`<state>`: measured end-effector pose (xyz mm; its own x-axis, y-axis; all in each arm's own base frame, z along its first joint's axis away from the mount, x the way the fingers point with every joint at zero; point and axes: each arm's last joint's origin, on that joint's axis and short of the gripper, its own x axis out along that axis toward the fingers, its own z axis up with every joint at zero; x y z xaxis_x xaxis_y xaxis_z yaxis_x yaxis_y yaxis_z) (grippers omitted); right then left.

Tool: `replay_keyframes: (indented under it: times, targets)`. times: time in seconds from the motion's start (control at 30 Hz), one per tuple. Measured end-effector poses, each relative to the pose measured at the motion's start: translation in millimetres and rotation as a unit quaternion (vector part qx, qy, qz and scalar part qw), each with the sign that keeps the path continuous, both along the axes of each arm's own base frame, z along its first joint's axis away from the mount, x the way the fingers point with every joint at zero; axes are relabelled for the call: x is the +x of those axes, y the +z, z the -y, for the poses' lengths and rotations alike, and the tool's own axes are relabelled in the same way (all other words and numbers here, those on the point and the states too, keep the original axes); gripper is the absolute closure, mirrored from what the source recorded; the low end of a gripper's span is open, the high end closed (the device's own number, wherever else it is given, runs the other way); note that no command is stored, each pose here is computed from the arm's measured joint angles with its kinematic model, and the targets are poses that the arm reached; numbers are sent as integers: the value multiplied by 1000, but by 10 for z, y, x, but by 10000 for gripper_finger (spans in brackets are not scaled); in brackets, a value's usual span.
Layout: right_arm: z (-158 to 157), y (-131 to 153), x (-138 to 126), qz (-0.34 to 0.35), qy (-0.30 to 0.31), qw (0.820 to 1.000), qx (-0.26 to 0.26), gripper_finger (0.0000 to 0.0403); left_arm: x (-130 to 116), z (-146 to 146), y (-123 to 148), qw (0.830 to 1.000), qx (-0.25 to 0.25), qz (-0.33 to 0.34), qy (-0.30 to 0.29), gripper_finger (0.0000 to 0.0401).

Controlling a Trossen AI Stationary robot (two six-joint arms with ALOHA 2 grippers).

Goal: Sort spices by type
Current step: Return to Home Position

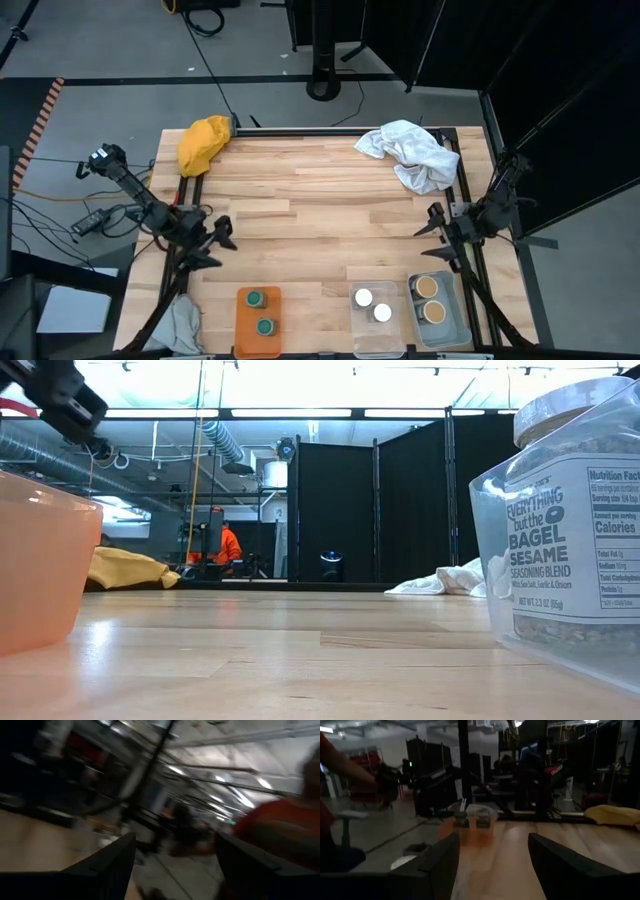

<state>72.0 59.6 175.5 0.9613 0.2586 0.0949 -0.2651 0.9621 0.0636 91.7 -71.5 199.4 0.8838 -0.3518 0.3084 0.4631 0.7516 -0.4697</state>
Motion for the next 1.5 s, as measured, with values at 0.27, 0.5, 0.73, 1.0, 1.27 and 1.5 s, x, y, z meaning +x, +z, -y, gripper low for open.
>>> replay_keyframes:
  times: [0.27, 0.5, 0.73, 1.0, 1.27, 1.5]
  targets:
    - [-2, -20, 2, -7, 0, 1000, -9, 160, -38, 45, 33, 994, 14, 35, -100, 126]
    - [-2, -20, 1, -7, 0, 1000, -9, 159, -83, 94, 33, 975, 51, 67, -204, 126]
    - [-2, -20, 1, -7, 0, 1000, -9, 158, -79, 135, -76, 961, 139, 64, -233, 126]
    - [-2, -20, 1, -7, 0, 1000, -9, 159, -71, 134, -83, 960, 164, 78, -213, 126]
    - [-2, -19, 1, -7, 0, 1000, -9, 160, -68, 134, -92, 961, 166, 73, -211, 126]
    - [-2, -18, 1, -7, 0, 1000, -8, 158, -69, 133, -87, 961, 164, 75, -211, 126]
